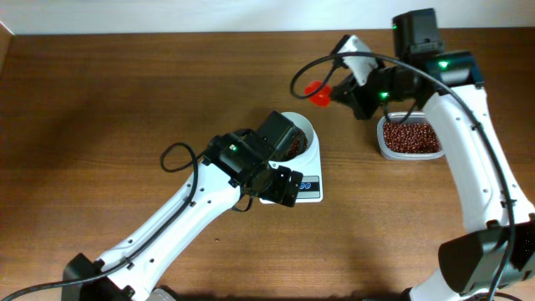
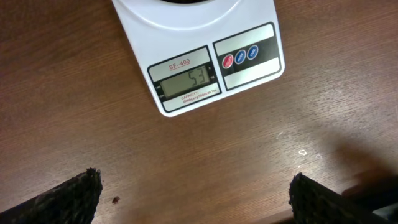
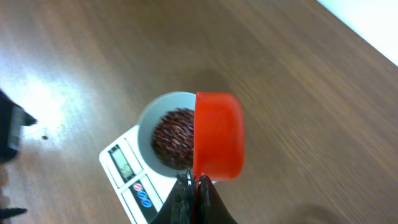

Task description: Scoop item into bowl and weigh 50g on scale

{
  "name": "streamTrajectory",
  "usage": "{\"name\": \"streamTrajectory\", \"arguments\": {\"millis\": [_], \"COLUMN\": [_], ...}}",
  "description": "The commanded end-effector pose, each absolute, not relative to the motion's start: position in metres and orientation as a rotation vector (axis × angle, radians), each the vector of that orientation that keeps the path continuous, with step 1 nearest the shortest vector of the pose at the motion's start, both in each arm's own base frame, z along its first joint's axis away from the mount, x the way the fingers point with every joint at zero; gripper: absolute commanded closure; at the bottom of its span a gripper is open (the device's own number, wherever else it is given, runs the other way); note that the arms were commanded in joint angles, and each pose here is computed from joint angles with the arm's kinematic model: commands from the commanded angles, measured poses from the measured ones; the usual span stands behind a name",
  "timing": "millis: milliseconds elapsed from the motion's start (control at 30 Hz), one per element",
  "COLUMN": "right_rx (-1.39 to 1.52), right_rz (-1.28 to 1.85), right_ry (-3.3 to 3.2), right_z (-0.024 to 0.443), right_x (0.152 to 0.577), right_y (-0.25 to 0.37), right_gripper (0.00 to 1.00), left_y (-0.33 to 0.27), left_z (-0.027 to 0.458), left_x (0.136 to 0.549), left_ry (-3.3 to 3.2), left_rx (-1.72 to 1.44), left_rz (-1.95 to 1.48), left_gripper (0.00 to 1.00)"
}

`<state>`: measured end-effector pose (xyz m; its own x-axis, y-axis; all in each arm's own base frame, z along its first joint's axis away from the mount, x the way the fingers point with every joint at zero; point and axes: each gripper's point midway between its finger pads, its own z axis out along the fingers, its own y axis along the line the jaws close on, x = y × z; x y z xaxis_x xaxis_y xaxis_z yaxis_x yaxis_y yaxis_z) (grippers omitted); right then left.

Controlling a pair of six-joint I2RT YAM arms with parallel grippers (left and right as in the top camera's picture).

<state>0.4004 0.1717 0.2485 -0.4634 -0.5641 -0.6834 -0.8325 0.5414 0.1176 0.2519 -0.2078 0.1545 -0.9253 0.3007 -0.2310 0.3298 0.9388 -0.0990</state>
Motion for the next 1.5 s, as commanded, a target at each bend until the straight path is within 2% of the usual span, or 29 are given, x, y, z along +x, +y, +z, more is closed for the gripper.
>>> {"name": "streamTrajectory", "arguments": {"millis": [0,100,467,1033,1233,1467], "right_rx": [-1.194,-1.245,-1.266,-1.277,-1.277,-1.27], "right_rz": [0.678,0.705,0.658,0.627,0.69,0.828], "right_ry": [2.197,2.225,2.368,2.45,2.497,2.511], "right_z": [0.234,0.215,0.148,0.111,0.095,0.099], "right_x": [0.386,0.382,0.402,0.408,0.392,0.376], "right_y": [0.202,0.219,0.219,0.214,0.213,0.221], "right_gripper": [0.96,0.96,0.96,0.96,0.96,0.96], "left_y": [-0.208,-0.208,-0.208,-0.208,-0.208,-0.208], "left_z": [0.159,0.159,0.159,0.159,0.159,0.159], "left_x": [0.25,0.25,0.25,0.25,0.25,0.25], "left_ry": [2.868,2.868,2.868,2.868,2.868,2.868], "left_rx": [0.489,0.489,0.489,0.489,0.489,0.489], "left_rz": [-0.219,-0.219,-0.219,-0.219,-0.219,-0.219], "left_gripper": [0.01,0.01,0.01,0.01,0.01,0.01]}}
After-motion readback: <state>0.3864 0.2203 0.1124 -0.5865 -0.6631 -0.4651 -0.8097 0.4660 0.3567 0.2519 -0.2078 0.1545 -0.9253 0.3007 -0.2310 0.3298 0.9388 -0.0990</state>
